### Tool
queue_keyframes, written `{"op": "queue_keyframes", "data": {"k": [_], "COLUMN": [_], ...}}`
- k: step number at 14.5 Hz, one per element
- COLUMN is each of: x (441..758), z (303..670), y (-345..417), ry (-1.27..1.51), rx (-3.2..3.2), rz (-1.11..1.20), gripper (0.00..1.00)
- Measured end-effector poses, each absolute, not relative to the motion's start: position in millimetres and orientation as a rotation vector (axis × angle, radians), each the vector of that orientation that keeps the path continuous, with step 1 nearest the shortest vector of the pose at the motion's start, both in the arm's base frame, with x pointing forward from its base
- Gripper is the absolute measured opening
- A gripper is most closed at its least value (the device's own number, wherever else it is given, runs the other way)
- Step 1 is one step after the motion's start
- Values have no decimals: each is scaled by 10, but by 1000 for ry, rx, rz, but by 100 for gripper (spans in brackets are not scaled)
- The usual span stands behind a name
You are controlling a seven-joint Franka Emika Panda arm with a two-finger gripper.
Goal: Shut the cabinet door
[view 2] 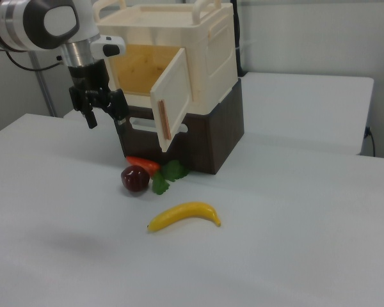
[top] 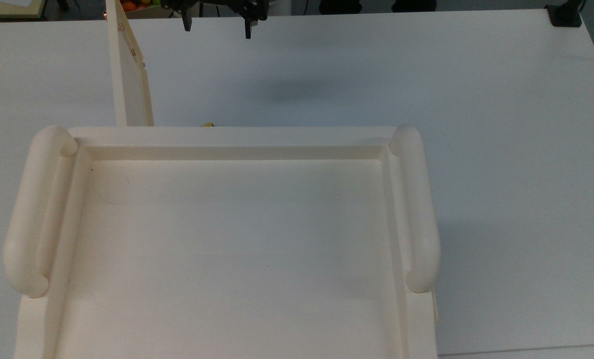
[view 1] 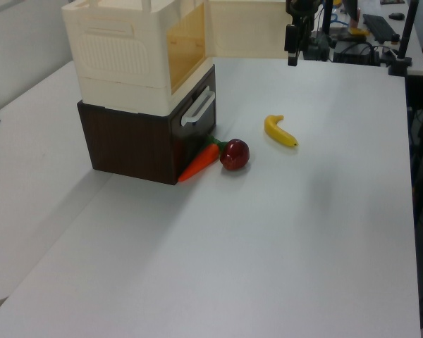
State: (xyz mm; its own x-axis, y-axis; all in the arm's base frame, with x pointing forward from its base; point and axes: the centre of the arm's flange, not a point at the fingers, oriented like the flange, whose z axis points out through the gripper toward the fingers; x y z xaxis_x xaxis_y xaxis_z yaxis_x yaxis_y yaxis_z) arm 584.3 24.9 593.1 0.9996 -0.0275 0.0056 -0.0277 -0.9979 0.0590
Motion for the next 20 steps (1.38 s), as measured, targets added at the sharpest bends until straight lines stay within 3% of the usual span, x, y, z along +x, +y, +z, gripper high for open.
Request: {"op": "queue_keyframes", "data": {"k": [20], "x": [5843], "z": [5883], "y": [277], "ry": [-25], "rx": [3071], "rz": [-7], "gripper": [100]}}
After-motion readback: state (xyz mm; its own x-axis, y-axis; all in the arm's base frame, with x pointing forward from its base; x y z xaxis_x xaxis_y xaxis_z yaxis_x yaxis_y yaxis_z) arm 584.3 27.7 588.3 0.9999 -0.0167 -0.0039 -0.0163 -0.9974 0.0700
